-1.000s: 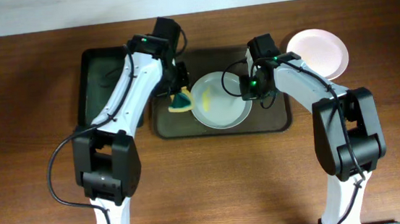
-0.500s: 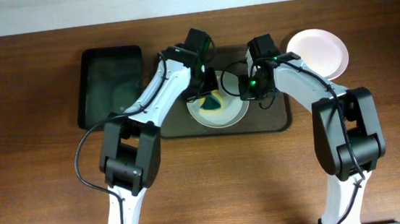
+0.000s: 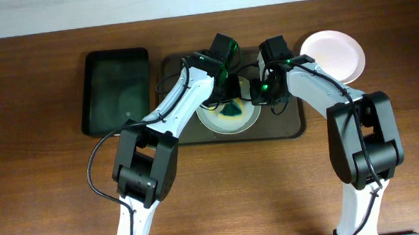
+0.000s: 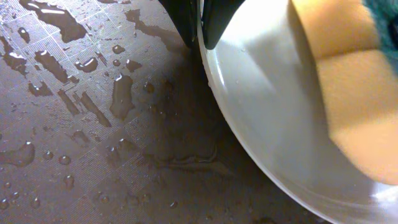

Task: Clean dirty plates on tray and stack at the side
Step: 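Scrub the last white plate with the sponge in the left gripper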

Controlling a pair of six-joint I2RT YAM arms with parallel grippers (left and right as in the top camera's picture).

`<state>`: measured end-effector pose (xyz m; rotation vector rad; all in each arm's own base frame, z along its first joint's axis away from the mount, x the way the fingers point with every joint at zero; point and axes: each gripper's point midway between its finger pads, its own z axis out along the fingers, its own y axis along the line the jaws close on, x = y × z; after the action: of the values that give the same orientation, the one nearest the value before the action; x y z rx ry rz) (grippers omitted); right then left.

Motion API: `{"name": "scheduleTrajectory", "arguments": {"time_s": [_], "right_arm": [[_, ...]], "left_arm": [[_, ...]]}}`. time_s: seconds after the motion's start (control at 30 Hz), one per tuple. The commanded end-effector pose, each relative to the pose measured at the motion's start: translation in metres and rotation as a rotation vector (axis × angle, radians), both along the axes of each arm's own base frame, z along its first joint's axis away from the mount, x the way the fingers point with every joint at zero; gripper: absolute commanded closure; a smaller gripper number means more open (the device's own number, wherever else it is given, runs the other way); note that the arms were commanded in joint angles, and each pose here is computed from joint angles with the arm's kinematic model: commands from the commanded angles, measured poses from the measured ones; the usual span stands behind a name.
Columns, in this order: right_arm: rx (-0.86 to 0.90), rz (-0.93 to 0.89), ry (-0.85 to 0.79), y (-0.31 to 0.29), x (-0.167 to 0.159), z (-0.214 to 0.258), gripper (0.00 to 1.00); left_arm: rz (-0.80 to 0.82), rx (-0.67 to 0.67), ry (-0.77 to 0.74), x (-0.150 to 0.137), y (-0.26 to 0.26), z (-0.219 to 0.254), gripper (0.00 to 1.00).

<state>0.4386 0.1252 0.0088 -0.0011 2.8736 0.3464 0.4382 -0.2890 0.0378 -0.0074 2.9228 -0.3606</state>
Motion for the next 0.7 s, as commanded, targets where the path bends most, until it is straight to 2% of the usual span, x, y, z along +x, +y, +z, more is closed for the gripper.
{"name": "scheduleTrajectory", "arguments": {"time_s": [0.0,0.2,0.4,0.47,0.53,0.57,0.67], "right_arm": [[-0.041,-0.013,0.044,-0.006,-0.007,-0.016,0.96],[-0.067,-0.019,0.046,-0.01,-0.008,-0.017,0.96],[-0.066,-0.019,0.047,-0.01,-0.008,-0.017,0.96],[-0.066,-0.019,0.046,-0.01,-0.008,-0.017,0.96],[-0.066,-0.019,0.046,-0.01,-0.008,-0.017,0.96],[-0.066,-0.019,0.046,-0.01,-0.008,-0.017,0.96],[-0.066,-0.019,0.046,-0.01,-0.008,-0.017,0.96]], "left_arm": [[0.084,0.281,-0.068,0.013,0.051,-0.017,1.0],[0.164,0.551,-0.139,0.026,0.115,-0.004,1.0],[0.214,0.548,-0.176,0.041,0.129,0.032,1.0],[0.218,0.487,-0.201,0.047,0.119,0.054,1.0],[0.199,0.352,-0.191,0.049,0.096,0.067,1.0],[0.162,0.209,-0.154,0.046,0.07,0.069,1.0],[0.116,0.067,-0.103,0.043,0.041,0.061,1.0]]}}
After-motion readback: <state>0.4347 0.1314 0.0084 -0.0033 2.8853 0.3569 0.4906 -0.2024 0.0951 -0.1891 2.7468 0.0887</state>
